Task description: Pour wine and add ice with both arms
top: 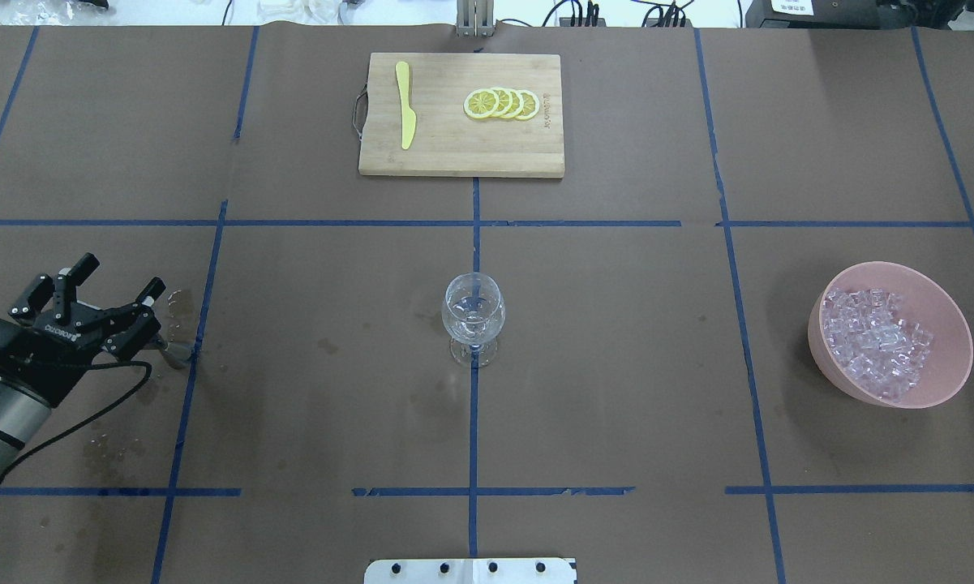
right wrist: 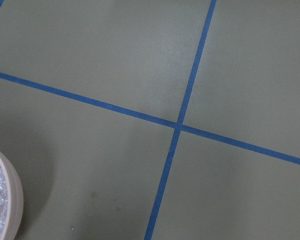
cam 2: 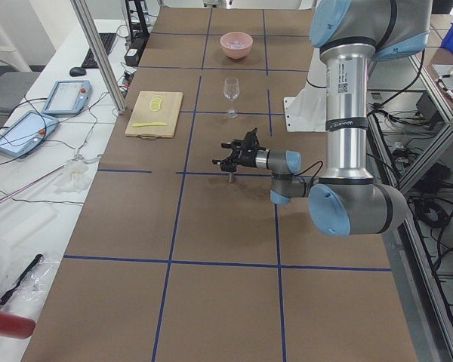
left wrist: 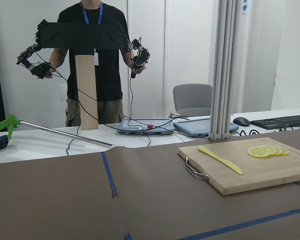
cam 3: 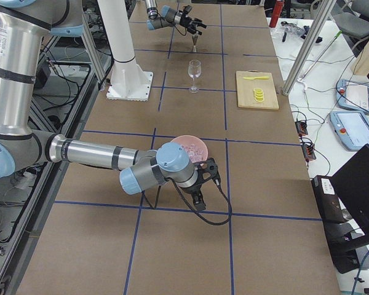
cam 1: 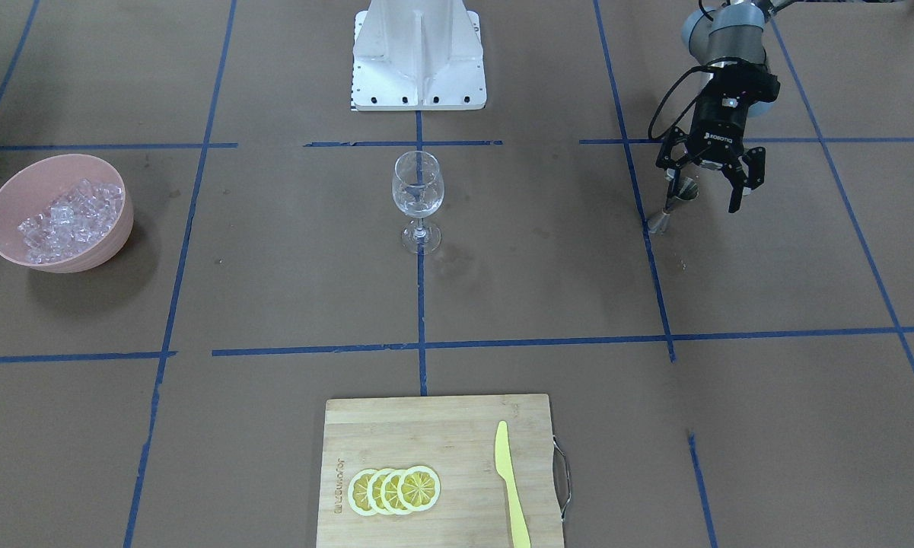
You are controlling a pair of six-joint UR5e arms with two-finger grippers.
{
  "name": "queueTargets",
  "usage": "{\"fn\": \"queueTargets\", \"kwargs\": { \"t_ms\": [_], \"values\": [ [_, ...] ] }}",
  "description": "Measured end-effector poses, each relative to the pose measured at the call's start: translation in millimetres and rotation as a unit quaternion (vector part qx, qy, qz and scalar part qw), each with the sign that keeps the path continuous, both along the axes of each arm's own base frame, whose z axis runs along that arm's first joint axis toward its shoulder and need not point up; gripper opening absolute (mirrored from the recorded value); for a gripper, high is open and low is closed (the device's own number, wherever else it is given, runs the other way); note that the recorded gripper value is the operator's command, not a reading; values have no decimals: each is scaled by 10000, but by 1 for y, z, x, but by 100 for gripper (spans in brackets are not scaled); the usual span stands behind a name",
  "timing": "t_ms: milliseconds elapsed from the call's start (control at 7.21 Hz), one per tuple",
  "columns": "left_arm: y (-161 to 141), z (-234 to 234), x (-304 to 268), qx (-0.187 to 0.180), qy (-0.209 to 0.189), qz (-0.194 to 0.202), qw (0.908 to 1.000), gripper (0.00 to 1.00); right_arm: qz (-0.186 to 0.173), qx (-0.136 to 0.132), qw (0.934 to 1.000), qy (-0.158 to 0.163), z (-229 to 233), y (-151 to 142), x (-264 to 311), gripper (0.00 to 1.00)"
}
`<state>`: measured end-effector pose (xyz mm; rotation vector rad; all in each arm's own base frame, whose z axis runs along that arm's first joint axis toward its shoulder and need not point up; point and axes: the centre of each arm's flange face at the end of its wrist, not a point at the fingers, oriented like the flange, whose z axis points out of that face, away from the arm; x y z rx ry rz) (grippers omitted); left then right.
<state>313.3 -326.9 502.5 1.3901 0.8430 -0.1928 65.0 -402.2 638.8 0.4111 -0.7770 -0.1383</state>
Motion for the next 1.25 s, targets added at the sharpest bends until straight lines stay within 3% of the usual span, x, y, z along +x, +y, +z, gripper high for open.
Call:
{"fn": "queueTargets", "kwargs": {
  "t_ms": [277, 555, 832, 971, 1248],
  "values": [
    [-66, 6, -42, -185, -856, 542, 9947, 100, -2, -2, 10000, 0, 0, -1, 0, 100],
    [-134, 11, -101, -810, -1560, 708, 9819, 100, -2, -14, 10000, 0, 1, -1, 0, 100],
    [-187, 17, -187, -1311, -2459, 1115, 9539, 100, -2, -14, 10000, 0, 1, -1, 0, 100],
    [-205, 20, -236, -1630, -2639, 1455, 9395, 100, -2, -12, 10000, 0, 1, -1, 0, 100],
    [-205, 46, -318, -2579, -2240, 1966, 9191, 100, -3, -15, 10000, -1, 2, 0, 0, 100]
  ]
}}
